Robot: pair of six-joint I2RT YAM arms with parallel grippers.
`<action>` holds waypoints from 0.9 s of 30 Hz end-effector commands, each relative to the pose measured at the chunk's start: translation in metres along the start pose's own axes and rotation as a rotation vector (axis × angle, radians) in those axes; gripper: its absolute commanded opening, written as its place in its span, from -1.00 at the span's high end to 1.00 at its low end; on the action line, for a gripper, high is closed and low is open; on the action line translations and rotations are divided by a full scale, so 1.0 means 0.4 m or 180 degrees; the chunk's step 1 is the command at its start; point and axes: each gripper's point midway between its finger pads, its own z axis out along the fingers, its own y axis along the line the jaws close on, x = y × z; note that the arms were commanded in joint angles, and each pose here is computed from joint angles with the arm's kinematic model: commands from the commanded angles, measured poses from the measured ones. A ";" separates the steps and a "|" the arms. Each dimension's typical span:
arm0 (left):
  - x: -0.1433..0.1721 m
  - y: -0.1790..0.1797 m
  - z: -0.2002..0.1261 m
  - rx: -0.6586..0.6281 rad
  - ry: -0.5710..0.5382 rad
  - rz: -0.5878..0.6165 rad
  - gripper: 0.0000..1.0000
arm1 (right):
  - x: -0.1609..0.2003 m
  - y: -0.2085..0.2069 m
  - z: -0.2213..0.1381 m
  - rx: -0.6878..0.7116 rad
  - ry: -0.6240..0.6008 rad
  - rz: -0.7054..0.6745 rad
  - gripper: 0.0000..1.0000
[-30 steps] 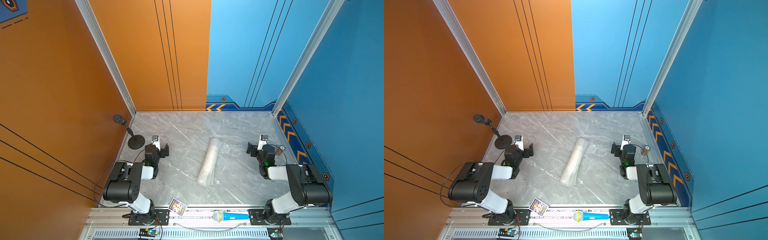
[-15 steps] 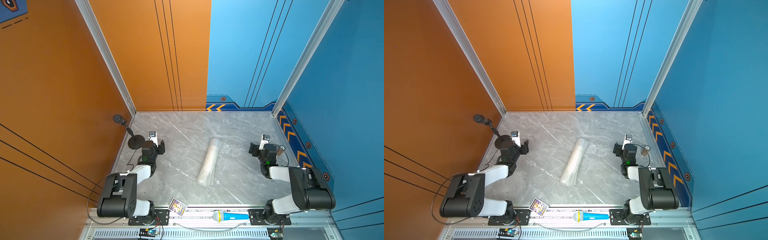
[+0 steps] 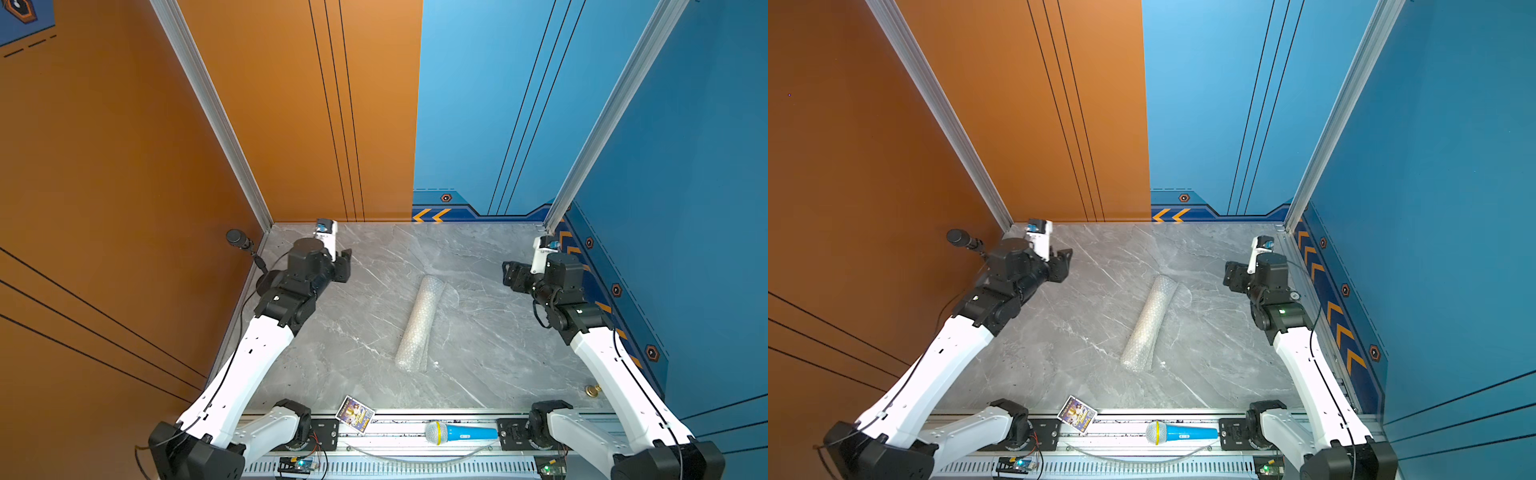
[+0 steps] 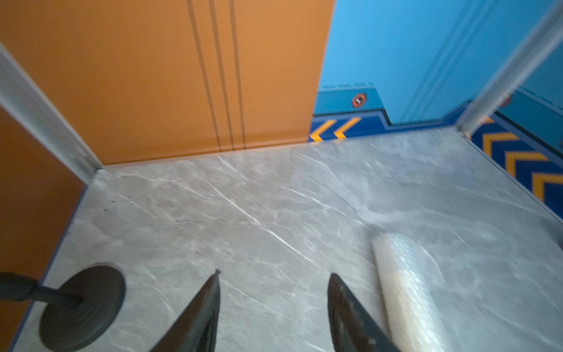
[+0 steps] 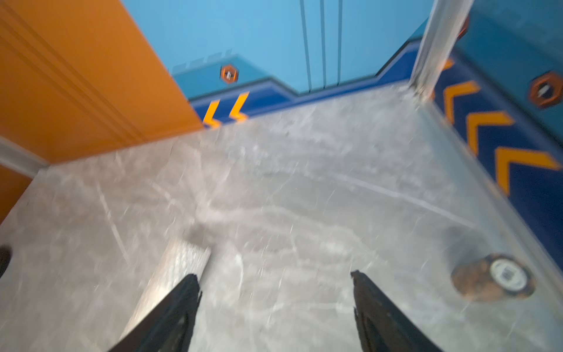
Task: Unwrap the vase from the bubble wrap
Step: Unwrap the bubble wrap at the center of the board.
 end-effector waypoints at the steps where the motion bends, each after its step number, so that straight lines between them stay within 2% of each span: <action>1: 0.175 -0.087 0.014 0.0193 0.0959 0.0133 -0.08 | 0.209 0.042 -0.038 -0.0154 0.1049 0.0140 -0.56; 5: 0.242 -0.232 0.045 0.0562 0.1261 0.0243 -0.06 | 0.276 0.103 -0.041 -0.0341 0.1227 0.0282 -0.47; 8: 0.287 -0.307 0.073 0.0760 0.1496 0.0275 -0.04 | 0.302 0.155 -0.020 -0.0516 0.1241 0.0359 -0.39; 11: 0.323 -0.363 0.100 0.0875 0.1686 0.0305 -0.01 | 0.326 0.199 0.004 -0.0582 0.1348 0.0314 -0.23; 14: 0.351 -0.399 0.120 0.0944 0.1835 0.0253 -0.01 | 0.346 0.251 0.026 -0.0651 0.1446 0.0195 -0.10; 17: 0.377 -0.418 0.141 0.0956 0.1934 0.0236 -0.02 | 0.363 0.286 0.052 -0.0633 0.1518 0.0089 -0.08; 27: 0.441 -0.465 0.184 0.1064 0.2122 0.0170 -0.03 | 0.398 0.360 0.124 -0.0692 0.1678 0.0105 0.21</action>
